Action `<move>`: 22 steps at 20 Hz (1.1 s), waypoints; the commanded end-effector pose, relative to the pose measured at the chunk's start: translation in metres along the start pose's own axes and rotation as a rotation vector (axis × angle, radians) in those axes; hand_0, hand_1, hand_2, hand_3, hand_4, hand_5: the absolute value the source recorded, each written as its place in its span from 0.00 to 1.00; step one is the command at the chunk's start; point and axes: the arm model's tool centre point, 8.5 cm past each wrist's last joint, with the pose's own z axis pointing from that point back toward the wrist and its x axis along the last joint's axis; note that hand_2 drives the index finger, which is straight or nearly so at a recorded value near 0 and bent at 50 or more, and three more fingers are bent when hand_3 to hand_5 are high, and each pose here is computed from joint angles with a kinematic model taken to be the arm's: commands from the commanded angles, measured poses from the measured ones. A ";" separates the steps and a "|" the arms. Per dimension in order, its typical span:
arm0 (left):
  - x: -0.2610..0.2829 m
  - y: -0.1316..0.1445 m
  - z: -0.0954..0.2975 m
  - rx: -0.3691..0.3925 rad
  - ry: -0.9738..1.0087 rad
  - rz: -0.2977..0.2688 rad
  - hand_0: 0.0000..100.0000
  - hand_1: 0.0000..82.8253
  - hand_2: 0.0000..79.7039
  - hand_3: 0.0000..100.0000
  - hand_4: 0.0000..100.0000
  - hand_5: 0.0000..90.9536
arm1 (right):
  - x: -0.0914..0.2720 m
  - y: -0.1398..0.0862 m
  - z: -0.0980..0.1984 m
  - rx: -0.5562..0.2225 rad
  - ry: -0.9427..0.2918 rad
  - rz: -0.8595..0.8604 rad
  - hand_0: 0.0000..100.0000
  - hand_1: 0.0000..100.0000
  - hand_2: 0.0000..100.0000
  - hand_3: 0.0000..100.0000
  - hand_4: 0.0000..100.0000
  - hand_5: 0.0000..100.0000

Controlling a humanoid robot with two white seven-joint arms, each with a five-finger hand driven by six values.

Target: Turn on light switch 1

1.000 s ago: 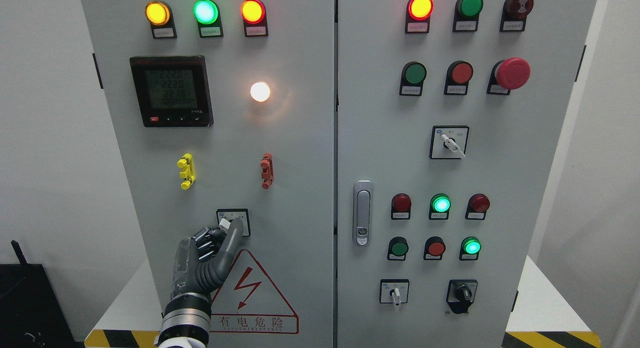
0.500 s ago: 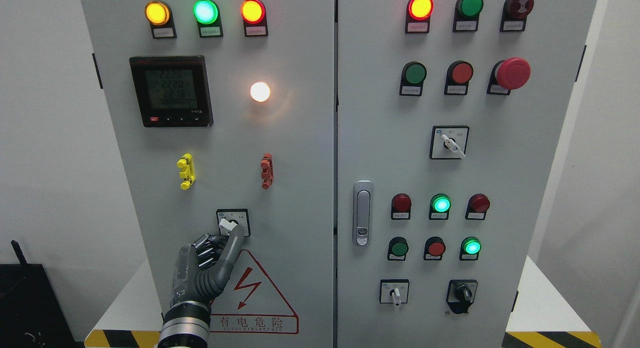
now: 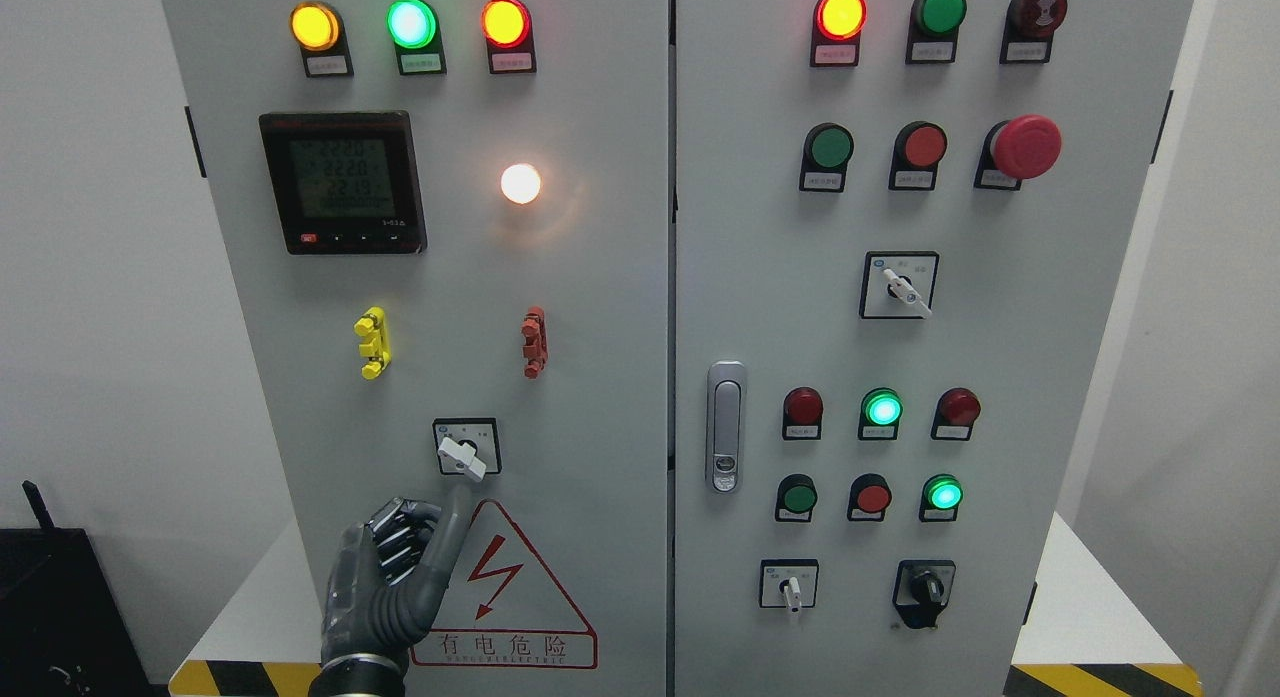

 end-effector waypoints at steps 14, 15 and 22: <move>-0.330 0.117 0.441 -0.183 0.958 -0.094 0.19 0.29 0.32 0.61 0.67 0.33 | 0.000 0.000 0.000 0.001 0.002 -0.024 0.00 0.00 0.00 0.00 0.00 0.00; -0.333 0.116 0.466 -0.216 1.079 -0.064 0.21 0.28 0.26 0.51 0.59 0.16 | 0.000 0.000 0.000 0.001 0.002 -0.024 0.00 0.00 0.00 0.00 0.00 0.00; -0.326 0.120 0.557 -0.278 1.768 0.018 0.30 0.31 0.00 0.00 0.00 0.00 | 0.000 0.000 0.000 0.001 0.002 -0.024 0.00 0.00 0.00 0.00 0.00 0.00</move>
